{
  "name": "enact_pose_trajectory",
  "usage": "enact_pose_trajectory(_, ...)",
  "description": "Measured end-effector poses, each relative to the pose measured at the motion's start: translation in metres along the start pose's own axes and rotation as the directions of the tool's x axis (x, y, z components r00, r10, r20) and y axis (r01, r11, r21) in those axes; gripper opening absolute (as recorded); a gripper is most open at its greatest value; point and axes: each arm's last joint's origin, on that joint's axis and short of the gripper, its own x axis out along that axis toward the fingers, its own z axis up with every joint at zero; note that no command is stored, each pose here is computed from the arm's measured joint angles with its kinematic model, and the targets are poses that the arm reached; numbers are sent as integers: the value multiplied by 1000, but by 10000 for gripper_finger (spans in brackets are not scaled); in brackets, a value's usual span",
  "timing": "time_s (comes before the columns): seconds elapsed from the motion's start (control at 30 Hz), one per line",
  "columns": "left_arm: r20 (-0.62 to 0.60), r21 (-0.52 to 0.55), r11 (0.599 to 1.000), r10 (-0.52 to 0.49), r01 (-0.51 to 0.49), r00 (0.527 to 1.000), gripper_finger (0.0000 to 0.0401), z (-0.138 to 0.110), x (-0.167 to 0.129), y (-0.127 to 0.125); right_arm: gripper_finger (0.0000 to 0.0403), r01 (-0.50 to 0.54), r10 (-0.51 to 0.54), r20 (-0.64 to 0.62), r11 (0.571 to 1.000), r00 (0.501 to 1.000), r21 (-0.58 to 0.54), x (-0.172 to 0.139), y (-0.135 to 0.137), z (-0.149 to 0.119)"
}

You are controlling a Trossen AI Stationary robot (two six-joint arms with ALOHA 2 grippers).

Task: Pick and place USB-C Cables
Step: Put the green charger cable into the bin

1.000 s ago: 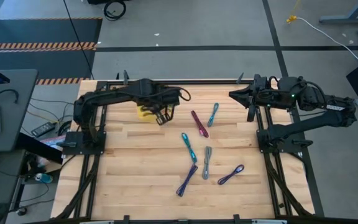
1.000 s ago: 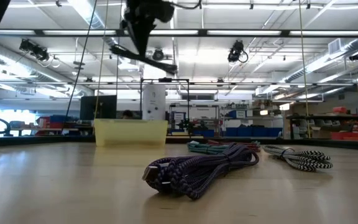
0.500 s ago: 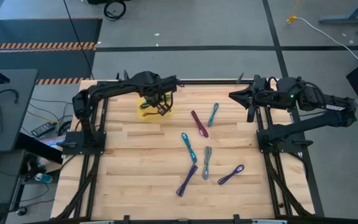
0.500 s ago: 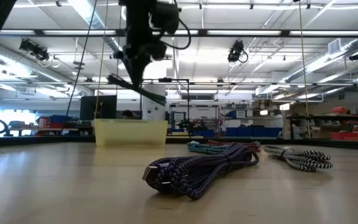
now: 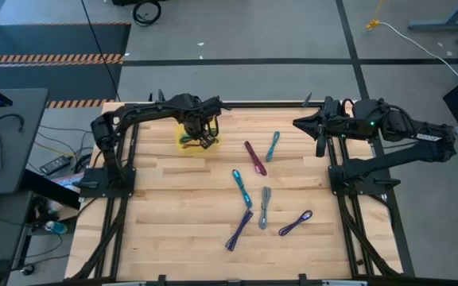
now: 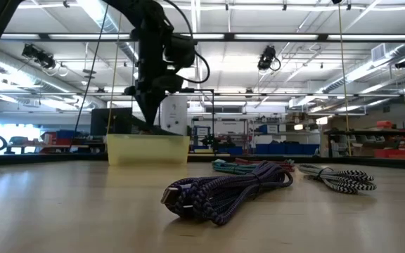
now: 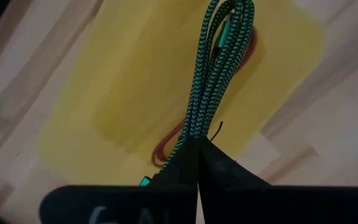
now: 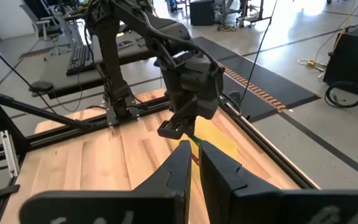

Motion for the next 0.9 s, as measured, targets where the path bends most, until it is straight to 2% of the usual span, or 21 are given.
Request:
enact_pose_trajectory(0.17,92,4,997,-76,76,993,0,13,0,5,39,0,0,0,1000,1000,21,0,0,0)
enact_pose_trajectory(0.9,112,47,990,-137,132,984,0,20,2,23,39,0,0,2,998,1000,60,0,0,0)
